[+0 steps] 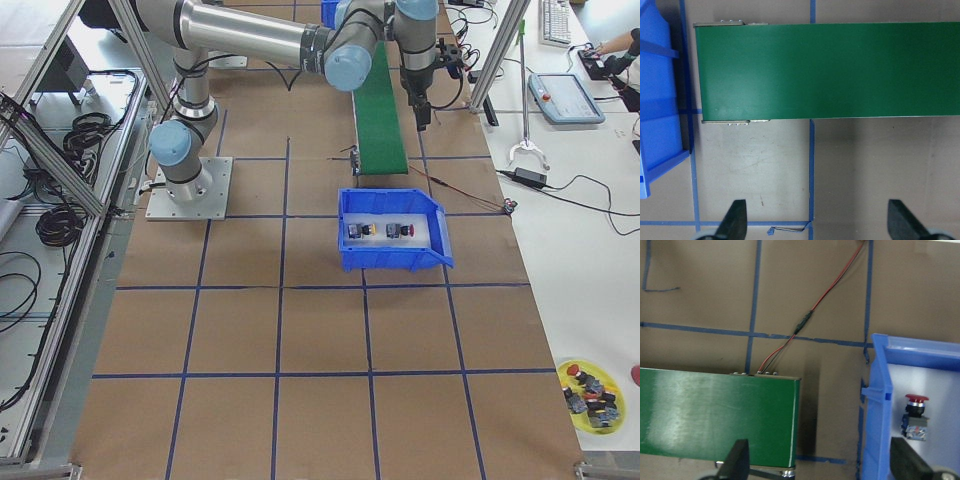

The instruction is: Transport two buttons from left to right

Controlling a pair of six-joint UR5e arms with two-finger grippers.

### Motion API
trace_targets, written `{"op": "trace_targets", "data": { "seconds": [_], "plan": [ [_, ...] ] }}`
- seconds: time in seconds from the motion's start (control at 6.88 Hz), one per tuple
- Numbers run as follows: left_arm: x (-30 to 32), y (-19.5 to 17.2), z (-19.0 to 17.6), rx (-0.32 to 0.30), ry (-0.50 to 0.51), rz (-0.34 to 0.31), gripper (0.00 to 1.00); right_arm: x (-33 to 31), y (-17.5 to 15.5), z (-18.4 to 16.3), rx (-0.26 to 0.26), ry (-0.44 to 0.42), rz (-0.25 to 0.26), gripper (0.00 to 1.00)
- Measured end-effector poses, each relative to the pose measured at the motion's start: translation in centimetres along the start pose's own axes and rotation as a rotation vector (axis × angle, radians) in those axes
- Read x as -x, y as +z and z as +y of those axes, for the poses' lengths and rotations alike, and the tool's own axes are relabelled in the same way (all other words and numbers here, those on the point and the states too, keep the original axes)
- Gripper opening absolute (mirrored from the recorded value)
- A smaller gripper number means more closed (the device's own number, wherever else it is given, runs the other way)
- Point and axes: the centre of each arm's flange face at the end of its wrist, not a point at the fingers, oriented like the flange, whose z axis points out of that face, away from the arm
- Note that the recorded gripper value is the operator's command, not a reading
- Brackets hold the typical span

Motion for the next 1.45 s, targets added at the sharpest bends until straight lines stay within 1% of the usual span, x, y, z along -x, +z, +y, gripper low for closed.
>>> {"op": "trace_targets", "data": {
  "seconds": [0.15, 0.29, 0.44, 0.58, 0.73, 0.87, 1.02, 1.16, 1.31, 1.45],
  "plan": [
    [0.0, 0.0, 0.0, 0.0, 0.0, 0.0, 1.0, 4.3, 0.2, 0.7, 0.057, 0.045, -0.021, 1.0],
    [0.0, 0.1, 0.0, 0.001, 0.0, 0.0, 1.0, 7.9, 0.5, 1.4, 0.1, 0.073, -0.033, 1.0],
    [0.0, 0.1, 0.1, 0.002, 0.0, 0.0, 1.0, 11.2, 0.1, 2.1, 0.116, 0.056, -0.038, 1.0],
    [0.0, 0.1, 0.1, 0.002, 0.0, 0.0, 1.0, 14.2, -0.4, 3.3, 0.124, 0.02, -0.039, 1.0],
    [0.0, 0.1, 0.1, 0.002, 0.0, 0.0, 1.0, 16.2, -0.6, 5.1, 0.132, -0.01, -0.033, 1.0],
    [0.0, 0.1, 0.1, 0.002, 0.0, -0.001, 1.0, 17.0, -1.1, 7.6, 0.133, -0.019, -0.023, 1.0],
    [0.0, 0.1, 0.2, 0.002, 0.0, -0.001, 1.0, 17.2, -1.7, 10.5, 0.13, -0.01, -0.01, 1.0],
    [0.0, 0.1, 0.2, 0.003, 0.0, -0.002, 1.0, 17.2, -2.3, 13.2, 0.108, 0.003, -0.001, 1.0],
    [0.0, 0.2, 0.2, 0.004, 0.0, -0.003, 1.0, 17.2, -2.7, 15.2, 0.07, 0.006, 0.004, 1.0],
    [0.0, 0.2, 0.3, 0.004, 0.001, -0.004, 1.0, 17.2, -2.9, 16.3, 0.045, 0.006, 0.005, 1.0]
  ]
}}
